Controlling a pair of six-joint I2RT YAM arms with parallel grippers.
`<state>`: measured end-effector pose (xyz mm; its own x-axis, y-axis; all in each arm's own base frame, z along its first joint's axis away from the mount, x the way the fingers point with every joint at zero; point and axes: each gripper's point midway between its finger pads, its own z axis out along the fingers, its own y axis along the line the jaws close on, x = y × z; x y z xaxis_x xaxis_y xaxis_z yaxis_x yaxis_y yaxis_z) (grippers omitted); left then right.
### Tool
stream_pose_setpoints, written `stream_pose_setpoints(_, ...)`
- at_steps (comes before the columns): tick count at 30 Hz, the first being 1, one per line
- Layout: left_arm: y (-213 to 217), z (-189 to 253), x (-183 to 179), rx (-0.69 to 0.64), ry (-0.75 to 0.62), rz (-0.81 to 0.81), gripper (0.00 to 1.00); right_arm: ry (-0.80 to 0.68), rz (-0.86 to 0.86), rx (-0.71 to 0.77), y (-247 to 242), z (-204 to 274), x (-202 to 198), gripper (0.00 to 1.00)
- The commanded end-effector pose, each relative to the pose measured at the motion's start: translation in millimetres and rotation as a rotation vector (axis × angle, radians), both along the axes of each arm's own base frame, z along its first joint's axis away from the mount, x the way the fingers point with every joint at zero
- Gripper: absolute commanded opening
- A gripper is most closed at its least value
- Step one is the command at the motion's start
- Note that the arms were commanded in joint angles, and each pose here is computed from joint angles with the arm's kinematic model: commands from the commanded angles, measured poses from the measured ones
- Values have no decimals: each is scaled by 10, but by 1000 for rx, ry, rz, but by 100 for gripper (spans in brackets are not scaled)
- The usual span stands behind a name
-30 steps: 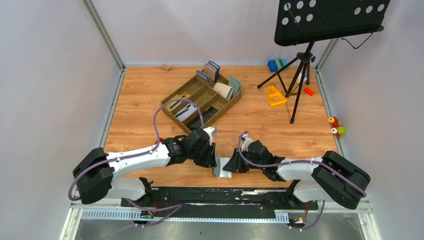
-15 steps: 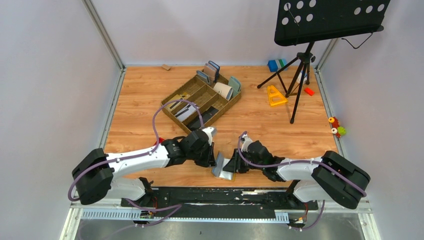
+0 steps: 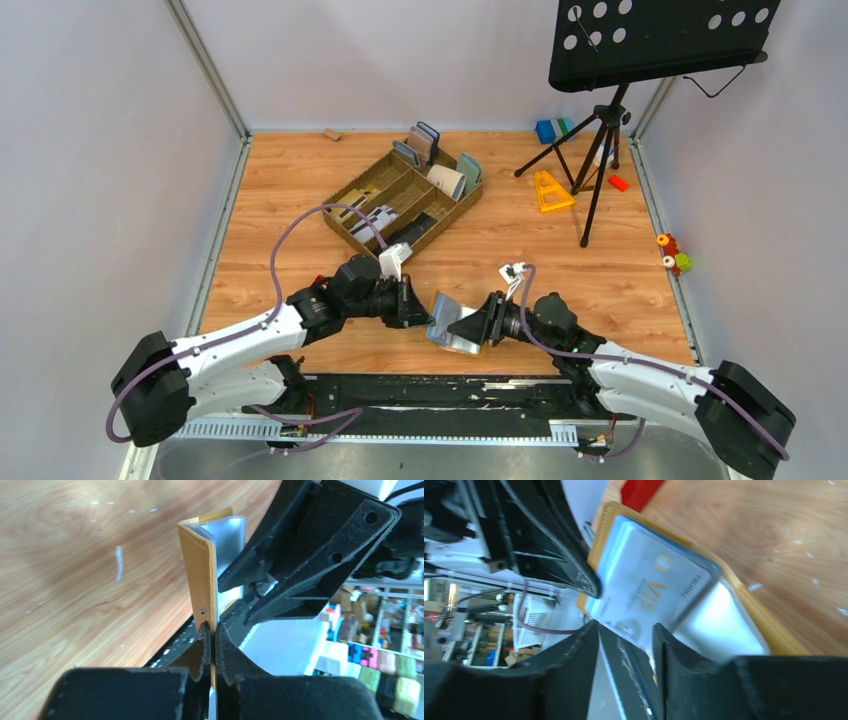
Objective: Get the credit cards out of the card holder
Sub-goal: Remove the credit card from the card holder.
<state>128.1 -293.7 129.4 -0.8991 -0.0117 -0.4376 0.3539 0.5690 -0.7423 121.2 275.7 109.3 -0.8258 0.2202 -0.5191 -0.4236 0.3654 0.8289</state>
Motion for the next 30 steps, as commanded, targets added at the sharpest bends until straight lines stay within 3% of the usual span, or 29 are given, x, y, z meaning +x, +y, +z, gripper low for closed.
stream_pose_setpoints(1,-188,515,-73,-220,-25,-57,0,-26,42,157,61,492,-80,49)
stream_pose_setpoints(6,-173,751,-66,-305,-61,-39,0,66,-22,118,-13,486,-51,57)
stream_pose_setpoints(13,-200,884,-83,-387,-60,-39,0,72,-77,191,-125,612,-53,61)
stream_pose_setpoints(22,-234,950,-117,-431,-52,-62,0,55,5,356,-99,976,-195,45)
stream_pose_setpoints(30,-202,955,-104,-436,-56,-48,0,-37,6,487,-227,1303,-262,38)
